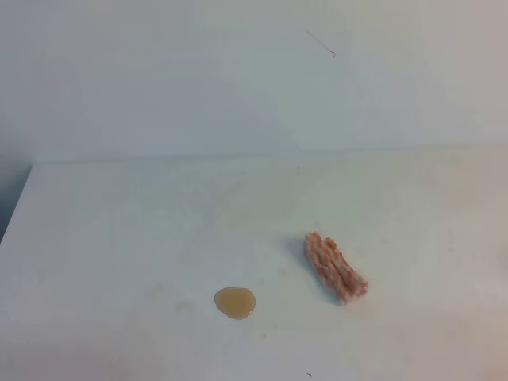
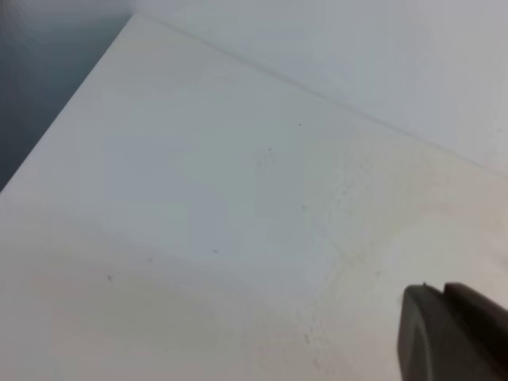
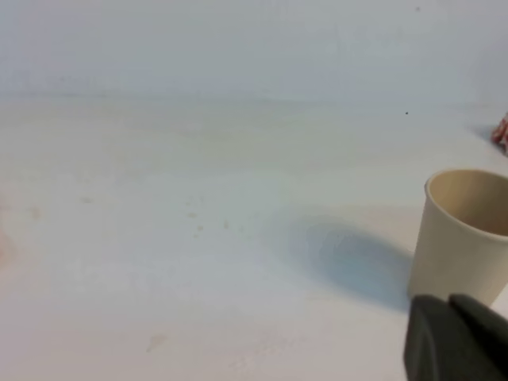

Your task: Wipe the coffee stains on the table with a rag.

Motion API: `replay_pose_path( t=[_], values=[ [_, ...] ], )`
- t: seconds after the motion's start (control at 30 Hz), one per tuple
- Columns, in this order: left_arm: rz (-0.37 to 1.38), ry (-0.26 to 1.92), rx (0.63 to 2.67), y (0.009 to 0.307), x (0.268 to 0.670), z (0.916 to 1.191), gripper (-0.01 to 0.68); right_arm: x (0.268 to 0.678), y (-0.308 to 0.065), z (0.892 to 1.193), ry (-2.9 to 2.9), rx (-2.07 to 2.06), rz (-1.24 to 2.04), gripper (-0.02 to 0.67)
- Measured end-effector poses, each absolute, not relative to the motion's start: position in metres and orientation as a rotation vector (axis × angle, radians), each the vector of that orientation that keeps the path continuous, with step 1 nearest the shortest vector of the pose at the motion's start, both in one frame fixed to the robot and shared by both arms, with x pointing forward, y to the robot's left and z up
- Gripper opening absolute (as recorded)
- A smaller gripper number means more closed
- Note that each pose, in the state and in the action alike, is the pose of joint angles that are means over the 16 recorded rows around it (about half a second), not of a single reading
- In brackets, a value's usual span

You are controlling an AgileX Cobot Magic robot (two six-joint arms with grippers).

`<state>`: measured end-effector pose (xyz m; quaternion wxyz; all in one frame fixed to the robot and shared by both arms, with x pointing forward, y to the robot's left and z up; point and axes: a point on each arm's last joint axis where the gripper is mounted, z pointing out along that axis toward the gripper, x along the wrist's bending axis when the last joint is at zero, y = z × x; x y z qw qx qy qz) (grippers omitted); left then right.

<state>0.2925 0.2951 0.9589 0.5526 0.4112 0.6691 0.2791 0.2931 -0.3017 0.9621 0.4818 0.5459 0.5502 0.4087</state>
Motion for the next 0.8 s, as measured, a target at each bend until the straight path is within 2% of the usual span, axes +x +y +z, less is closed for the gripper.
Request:
replay_pose_path(
  t=[0.5,0.8],
  values=[
    [0.660,1.582,0.972,0.295,0.292,0.959,-0.001,0.293,-0.302,0.963,1.364,1.279,0.949,-0.004],
    [0.660,1.582,0.972,0.295,0.292,0.959,-0.001,0.295,-0.303,0.978,1.216,1.200,1.048,-0.004]
  ],
)
